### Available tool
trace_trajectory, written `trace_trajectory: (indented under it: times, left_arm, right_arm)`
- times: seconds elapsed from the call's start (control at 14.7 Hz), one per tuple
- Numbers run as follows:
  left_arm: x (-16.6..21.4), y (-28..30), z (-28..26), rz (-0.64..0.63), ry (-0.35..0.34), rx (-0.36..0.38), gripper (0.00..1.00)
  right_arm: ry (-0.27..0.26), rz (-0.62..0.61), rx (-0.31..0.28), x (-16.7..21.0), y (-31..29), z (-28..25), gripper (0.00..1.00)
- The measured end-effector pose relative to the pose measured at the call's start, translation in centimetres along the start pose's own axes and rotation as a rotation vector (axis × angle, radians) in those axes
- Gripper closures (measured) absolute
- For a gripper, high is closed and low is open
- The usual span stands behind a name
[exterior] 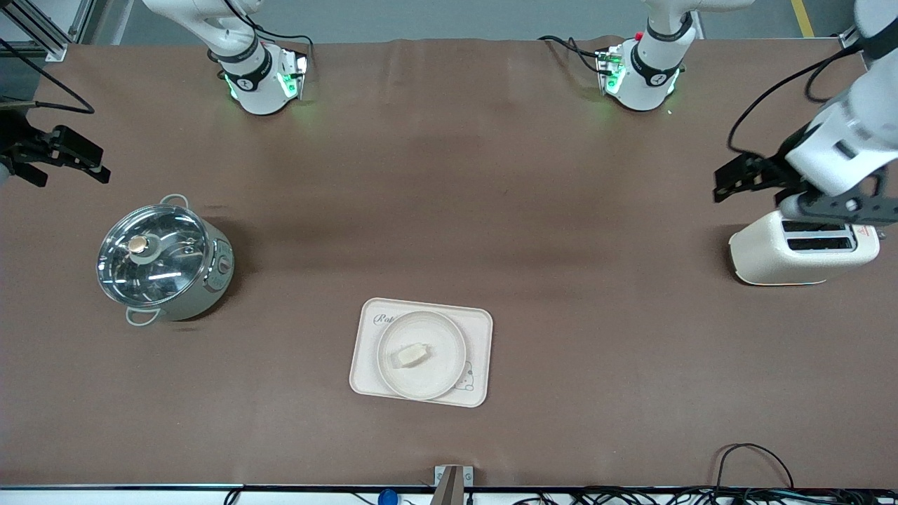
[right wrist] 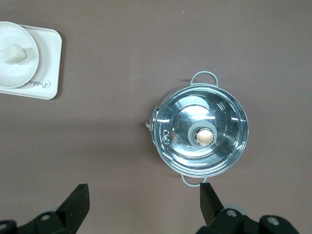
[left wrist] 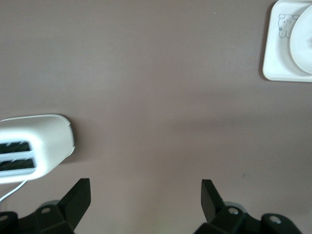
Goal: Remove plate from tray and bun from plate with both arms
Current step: 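Move the right gripper toward the plate while the left gripper moves out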
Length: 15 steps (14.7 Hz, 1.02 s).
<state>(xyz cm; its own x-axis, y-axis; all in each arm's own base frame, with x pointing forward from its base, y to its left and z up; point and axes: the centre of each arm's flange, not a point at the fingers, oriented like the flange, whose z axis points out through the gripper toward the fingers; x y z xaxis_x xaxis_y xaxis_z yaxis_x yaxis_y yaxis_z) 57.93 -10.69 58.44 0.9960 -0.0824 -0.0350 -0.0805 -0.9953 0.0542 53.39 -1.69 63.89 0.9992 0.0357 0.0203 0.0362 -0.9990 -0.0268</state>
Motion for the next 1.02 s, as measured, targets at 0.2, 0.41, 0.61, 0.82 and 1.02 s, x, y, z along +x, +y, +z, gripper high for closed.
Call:
trace_trajectory:
  times: [0.2,0.41,0.61,0.82,1.02]
  left_arm:
    - [3.0,3.3,5.3,-0.031,-0.005,-0.010,0.00]
    - [4.7,7.0,9.7,-0.085,-0.012,-0.014,0.00]
    - [6.0,8.4,13.2,-0.095,-0.012,0.004,0.00]
    - [7.6,7.7,17.0,-0.078,-0.003,0.064,0.00]
    - [8.6,7.4,19.4,-0.068,0.000,0.090,0.00]
  right_arm:
    - [0.003,0.003,0.043,0.8,-0.4,0.9,0.00]
    - [-0.030,0.012,0.126,3.0,-1.3,5.3,0.00]
    - [-0.040,-0.011,0.150,5.7,-3.9,11.2,0.00]
    - [-0.031,-0.041,0.175,8.4,-9.2,17.2,0.00]
    - [-0.009,-0.011,0.205,10.2,-15.2,23.2,0.00]
